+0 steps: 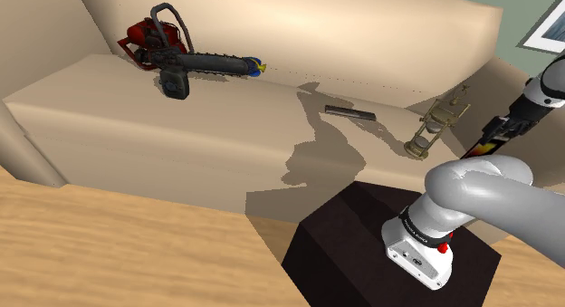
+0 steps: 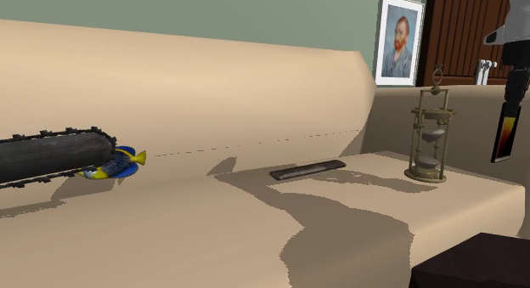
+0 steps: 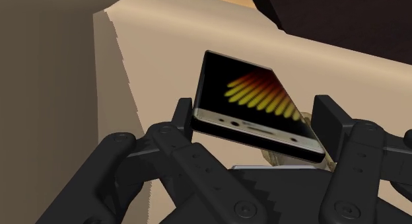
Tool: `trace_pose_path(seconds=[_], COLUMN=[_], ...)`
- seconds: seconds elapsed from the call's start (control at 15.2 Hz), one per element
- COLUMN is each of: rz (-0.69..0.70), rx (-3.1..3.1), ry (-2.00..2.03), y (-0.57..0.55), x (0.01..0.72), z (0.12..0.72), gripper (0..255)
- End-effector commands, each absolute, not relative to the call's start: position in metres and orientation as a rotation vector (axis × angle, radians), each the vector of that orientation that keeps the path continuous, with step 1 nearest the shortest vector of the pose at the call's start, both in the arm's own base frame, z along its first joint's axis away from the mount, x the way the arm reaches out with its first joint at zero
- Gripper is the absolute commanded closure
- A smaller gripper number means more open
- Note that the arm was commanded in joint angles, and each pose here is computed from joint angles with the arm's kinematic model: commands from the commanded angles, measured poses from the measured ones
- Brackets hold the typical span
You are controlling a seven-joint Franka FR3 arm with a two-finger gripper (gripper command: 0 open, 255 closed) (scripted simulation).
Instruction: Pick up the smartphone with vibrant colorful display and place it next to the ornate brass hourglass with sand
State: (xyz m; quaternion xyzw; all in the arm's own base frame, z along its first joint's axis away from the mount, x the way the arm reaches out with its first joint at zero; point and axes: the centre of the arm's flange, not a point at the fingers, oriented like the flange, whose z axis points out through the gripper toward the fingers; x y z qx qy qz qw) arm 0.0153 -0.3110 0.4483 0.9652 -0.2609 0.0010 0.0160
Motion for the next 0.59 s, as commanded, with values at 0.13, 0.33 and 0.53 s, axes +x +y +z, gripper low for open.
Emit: trace_pose_path(seconds=[0.13,0.33,0.53], rz=[0.004,0.004,0.004], rx=[3.002,3.002,3.002], ry=[-0.811,-0.811,-0.811], y=[-0.31,-0.31,-0.31], x=[0.016,0.016,0.016], z=[0.427,0.412,0.412], gripper=[255,255,255])
